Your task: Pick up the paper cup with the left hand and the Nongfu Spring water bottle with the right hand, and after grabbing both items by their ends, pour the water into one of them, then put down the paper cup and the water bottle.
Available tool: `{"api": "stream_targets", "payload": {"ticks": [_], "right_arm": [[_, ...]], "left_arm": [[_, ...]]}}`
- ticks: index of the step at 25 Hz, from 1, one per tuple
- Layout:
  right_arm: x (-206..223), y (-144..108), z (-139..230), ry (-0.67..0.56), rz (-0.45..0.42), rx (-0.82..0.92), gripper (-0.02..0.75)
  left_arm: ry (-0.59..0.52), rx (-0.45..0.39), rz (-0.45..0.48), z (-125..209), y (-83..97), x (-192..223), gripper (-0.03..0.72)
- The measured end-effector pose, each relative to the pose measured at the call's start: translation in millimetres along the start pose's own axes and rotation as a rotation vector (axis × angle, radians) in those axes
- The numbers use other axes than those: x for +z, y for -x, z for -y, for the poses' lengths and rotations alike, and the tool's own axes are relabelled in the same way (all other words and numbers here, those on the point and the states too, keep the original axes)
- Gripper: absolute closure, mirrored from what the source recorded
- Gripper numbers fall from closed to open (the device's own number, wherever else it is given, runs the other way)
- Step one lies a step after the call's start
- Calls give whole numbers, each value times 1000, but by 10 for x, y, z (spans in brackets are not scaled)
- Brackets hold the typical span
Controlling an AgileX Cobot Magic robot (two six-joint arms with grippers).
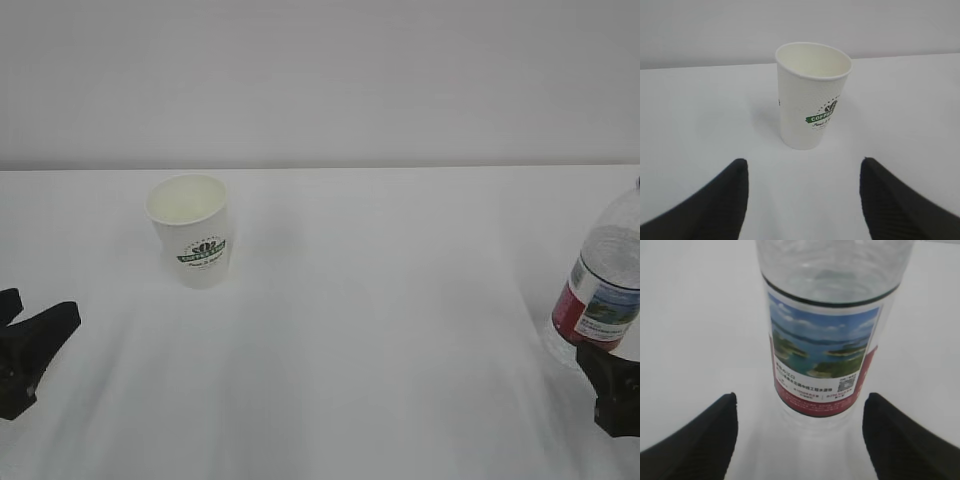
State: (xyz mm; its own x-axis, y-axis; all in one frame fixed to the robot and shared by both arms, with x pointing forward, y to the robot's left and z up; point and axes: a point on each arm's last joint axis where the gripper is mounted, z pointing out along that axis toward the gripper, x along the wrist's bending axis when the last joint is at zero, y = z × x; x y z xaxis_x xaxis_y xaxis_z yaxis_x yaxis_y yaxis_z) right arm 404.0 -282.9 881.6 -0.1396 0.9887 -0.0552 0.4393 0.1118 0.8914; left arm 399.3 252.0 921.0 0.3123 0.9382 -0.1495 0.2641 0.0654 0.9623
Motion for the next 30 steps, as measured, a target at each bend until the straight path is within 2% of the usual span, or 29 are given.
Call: {"api": "stream_targets", "payload": {"ticks": [18, 30], "right_arm": [[175, 26, -183, 85, 14, -18, 150], [277, 27, -133, 49, 12, 13, 127]], "left_arm": [[-4, 9, 23, 4, 21, 0, 185], [-4, 9, 24, 4, 22, 0, 188]]}}
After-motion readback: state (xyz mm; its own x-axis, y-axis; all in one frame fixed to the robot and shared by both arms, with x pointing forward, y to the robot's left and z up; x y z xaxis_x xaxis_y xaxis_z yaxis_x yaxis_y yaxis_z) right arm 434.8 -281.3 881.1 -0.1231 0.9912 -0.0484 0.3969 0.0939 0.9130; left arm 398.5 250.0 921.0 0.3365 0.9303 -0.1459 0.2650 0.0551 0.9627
